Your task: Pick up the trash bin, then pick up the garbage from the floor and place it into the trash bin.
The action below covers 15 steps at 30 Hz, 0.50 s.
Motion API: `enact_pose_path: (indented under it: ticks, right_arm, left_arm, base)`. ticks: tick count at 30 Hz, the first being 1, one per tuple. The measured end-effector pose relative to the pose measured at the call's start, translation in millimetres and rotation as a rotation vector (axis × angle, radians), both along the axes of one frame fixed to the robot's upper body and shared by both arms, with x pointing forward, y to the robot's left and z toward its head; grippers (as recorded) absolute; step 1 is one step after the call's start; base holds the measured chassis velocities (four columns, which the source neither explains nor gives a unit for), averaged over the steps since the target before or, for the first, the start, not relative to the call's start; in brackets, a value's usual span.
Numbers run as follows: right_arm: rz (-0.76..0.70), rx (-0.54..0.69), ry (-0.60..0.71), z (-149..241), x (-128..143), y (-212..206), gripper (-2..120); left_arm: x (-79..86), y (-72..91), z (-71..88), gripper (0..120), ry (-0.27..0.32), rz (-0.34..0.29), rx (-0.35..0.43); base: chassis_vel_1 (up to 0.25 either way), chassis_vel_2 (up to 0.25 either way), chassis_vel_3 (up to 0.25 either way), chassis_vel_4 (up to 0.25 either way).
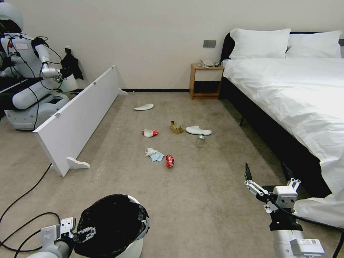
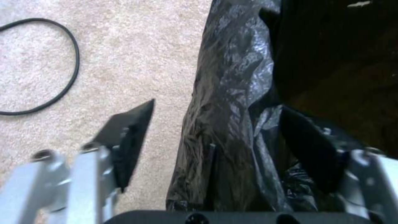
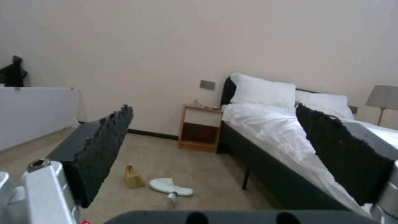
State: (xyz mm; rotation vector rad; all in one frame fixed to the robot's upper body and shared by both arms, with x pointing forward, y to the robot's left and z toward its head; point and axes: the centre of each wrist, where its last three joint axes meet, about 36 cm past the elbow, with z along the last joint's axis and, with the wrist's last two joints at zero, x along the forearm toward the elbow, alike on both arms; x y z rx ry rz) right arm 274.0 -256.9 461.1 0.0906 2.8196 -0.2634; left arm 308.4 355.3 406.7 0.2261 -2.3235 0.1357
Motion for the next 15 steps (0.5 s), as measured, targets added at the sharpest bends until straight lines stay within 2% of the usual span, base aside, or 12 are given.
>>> enact_pose_path:
  ticks: [2,5,8,11,13,14,15]
  right_arm:
    - [0.0,0.001,0.0,0.2,-0.1,0.2,100]
    - [0.0,0.001,0.0,0.2,-0.1,0.3,100]
    - [0.0,0.003,-0.001,0.5,-0.3,0.5,100]
    - [-0.001,0.003,-0.002,0.8,-0.3,0.7,100]
    - [-0.001,0.004,-0.002,1.1,-0.4,0.8,100]
    - [-0.001,0.004,-0.002,1.1,-0.4,0.8,100]
    - [-0.002,0.004,-0.002,1.3,-0.6,0.8,100]
  left_arm:
    - [-0.7,0.7,-1.9,66,0.005,-0.002,0.0]
    - [-1.0,0.9,-2.5,61,0.007,-0.003,0.0]
    - [-2.1,0.9,-3.8,42,0.011,-0.006,0.0]
    - [-2.2,0.5,-4.1,37,0.012,-0.007,0.0]
    - [-2.5,0.1,-5.1,26,0.013,-0.01,-0.001]
    - [-2.5,0.1,-5.1,26,0.013,-0.01,-0.001]
    - [-2.8,0.1,-5.5,19,0.014,-0.011,-0.001]
  base:
    - [0.0,0.0,0.0,0.0]
    - [0.0,0.0,0.0,0.0]
    - [0.0,0.0,0.0,0.0]
    - [0.0,0.0,0.0,0.0]
    - [0.0,0.0,0.0,0.0]
    - [0.0,0.0,0.0,0.0]
    - [0.0,0.0,0.0,0.0]
